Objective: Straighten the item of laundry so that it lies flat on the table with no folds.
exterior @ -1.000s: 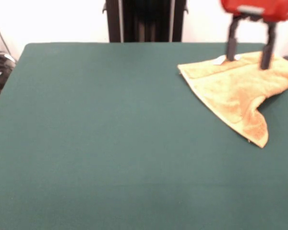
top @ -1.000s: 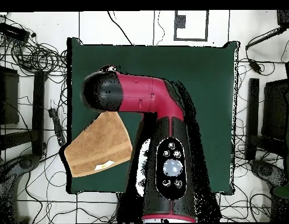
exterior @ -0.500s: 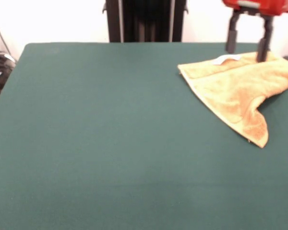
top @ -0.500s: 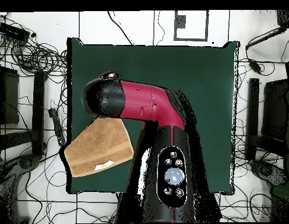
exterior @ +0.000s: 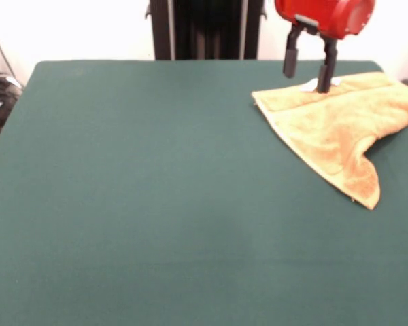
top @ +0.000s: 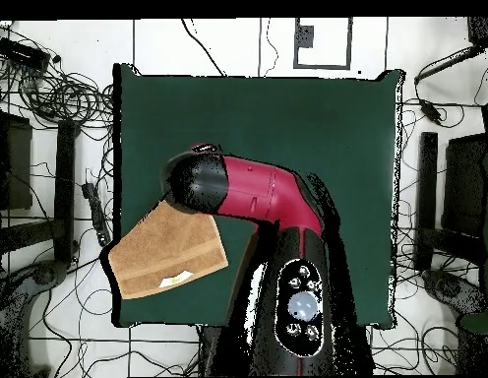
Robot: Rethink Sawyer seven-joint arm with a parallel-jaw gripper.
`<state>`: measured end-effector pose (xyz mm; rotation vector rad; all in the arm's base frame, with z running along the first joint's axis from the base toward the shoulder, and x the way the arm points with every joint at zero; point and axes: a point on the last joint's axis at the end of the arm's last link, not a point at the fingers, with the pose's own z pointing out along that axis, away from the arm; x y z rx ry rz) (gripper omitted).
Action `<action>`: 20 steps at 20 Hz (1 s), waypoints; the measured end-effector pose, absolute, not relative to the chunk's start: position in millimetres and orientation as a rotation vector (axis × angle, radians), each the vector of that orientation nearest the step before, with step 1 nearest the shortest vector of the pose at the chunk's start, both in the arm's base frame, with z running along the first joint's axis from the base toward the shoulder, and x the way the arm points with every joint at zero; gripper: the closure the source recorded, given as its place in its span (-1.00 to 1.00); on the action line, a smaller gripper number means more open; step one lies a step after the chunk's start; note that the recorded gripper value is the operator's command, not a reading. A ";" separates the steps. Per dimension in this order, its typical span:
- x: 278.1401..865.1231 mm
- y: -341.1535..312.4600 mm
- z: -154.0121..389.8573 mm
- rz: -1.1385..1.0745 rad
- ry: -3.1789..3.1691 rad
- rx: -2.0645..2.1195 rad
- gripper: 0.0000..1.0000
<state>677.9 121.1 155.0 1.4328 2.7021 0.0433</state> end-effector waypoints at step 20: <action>596.2 96.4 226.1 0.013 2.600 1.571 -1.00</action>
